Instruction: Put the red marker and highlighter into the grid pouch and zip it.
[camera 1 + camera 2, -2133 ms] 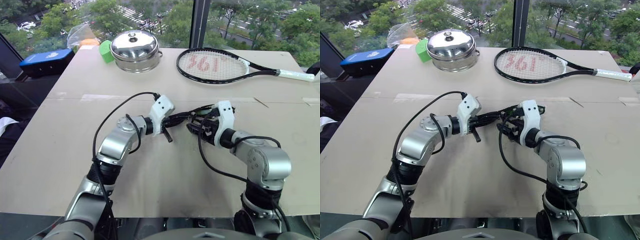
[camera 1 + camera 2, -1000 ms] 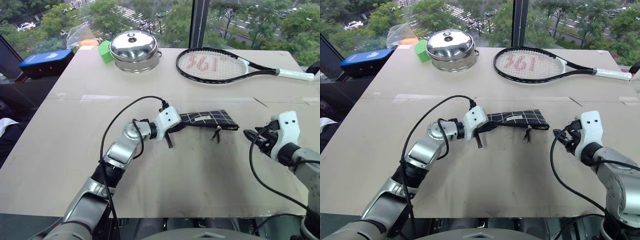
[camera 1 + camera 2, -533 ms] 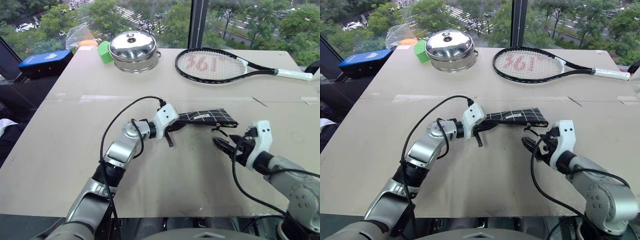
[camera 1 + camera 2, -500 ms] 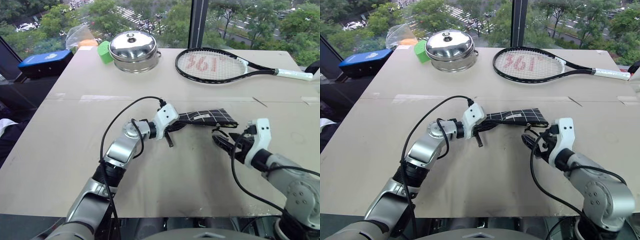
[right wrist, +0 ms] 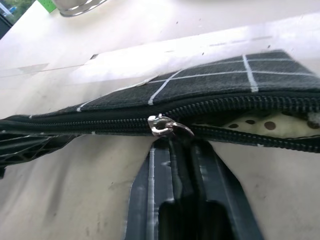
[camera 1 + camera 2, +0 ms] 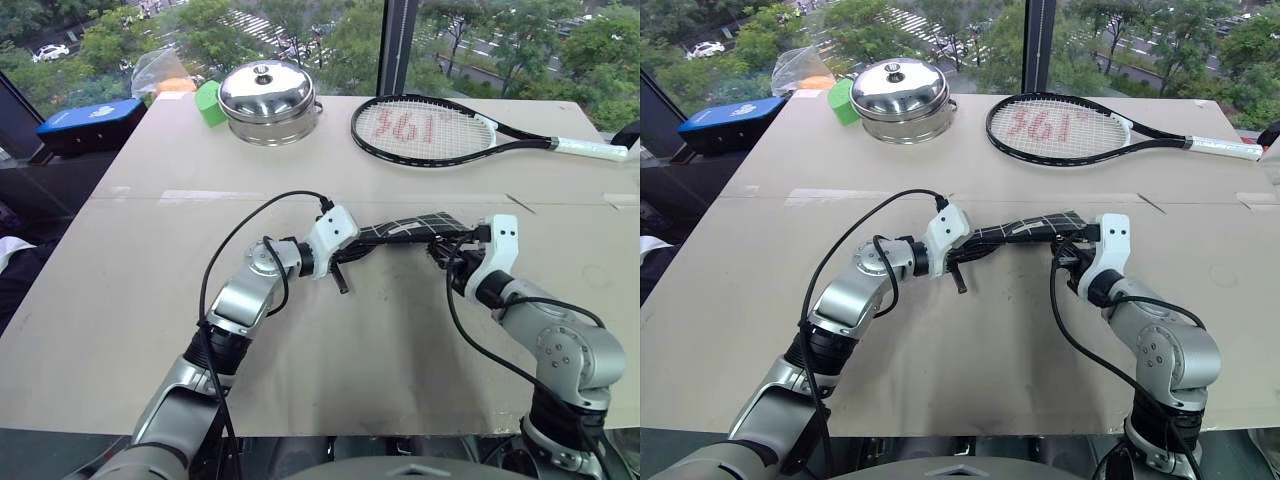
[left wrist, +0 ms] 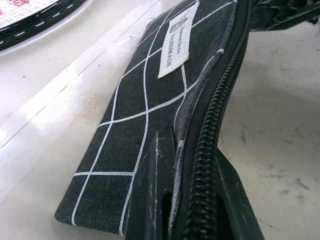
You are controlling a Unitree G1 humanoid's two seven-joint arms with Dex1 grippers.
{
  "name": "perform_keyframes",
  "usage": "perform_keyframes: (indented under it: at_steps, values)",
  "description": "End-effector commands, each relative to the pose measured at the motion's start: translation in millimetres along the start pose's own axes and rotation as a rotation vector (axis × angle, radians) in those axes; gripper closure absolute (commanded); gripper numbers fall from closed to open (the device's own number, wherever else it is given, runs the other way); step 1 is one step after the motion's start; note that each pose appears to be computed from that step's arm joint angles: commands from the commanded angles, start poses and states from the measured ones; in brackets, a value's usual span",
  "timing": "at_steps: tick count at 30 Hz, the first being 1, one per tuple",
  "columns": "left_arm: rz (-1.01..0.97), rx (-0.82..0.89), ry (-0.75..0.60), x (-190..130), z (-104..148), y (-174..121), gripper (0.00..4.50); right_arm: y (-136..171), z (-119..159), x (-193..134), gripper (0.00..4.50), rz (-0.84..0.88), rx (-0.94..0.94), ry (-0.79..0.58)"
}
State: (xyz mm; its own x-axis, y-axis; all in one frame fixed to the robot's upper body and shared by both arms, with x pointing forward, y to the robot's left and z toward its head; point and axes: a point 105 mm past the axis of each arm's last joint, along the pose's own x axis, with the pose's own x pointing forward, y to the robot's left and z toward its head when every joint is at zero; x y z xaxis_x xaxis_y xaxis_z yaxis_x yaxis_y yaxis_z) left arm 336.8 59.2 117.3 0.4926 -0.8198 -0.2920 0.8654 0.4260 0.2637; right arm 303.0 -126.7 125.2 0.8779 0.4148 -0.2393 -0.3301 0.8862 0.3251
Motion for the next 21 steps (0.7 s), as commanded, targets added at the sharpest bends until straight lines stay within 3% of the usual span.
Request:
perform_keyframes:
  at_steps: [1, 9, 15, 18, 21]
  values:
    - [0.011, 0.036, -0.046, -3, 15, 1, 4.50, -6, 17, -8, 4.41, -0.055, -0.062, -0.065]
    - [0.061, 0.056, -0.015, 0, 8, 11, 4.50, -69, 21, -55, 4.41, -0.372, -0.153, -0.040]
    - [-0.018, 0.063, -0.045, 3, 8, -1, 4.50, -64, 21, -60, 4.41, -0.304, -0.273, 0.000]
    - [-0.087, 0.026, -0.073, -7, 8, -9, 3.59, -56, 13, -67, 3.59, -0.202, -0.345, 0.046]
    - [-0.114, -0.049, -0.082, -25, 2, -12, 2.15, -56, 7, -87, 2.13, -0.119, -0.437, 0.084]
